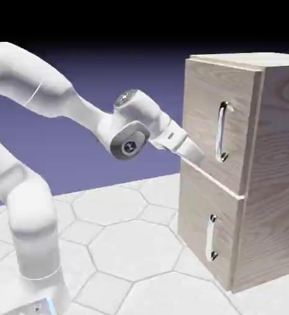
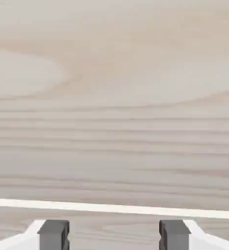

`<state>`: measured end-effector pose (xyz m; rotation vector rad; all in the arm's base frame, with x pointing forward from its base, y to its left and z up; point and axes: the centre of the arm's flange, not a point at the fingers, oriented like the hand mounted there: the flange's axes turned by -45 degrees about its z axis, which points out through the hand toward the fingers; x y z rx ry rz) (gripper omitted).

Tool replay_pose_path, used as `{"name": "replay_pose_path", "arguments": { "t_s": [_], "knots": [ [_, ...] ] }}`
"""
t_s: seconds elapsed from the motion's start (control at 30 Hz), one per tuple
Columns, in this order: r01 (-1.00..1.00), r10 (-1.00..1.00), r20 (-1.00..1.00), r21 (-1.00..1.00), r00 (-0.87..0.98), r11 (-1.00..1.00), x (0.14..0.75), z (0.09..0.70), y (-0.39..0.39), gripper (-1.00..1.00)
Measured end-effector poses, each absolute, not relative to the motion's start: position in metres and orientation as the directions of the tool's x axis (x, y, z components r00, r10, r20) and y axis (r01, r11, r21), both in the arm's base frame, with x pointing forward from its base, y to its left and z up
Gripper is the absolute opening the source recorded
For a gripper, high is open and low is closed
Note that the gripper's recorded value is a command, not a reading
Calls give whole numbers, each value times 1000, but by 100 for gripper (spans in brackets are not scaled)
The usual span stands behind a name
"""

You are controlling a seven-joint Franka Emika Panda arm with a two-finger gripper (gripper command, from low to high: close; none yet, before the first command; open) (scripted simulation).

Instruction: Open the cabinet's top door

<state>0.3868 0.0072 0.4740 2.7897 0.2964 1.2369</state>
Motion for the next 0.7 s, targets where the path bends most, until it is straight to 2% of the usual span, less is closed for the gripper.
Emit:
{"name": "replay_pose_path", "arguments": {
  "t_s": [0.33,0.7],
  "knots": [
    [398,693,600,568,399,-720,370,524,10,0],
    [423,976,204,879,78,-218,346,559,-2,0]
  ]
}}
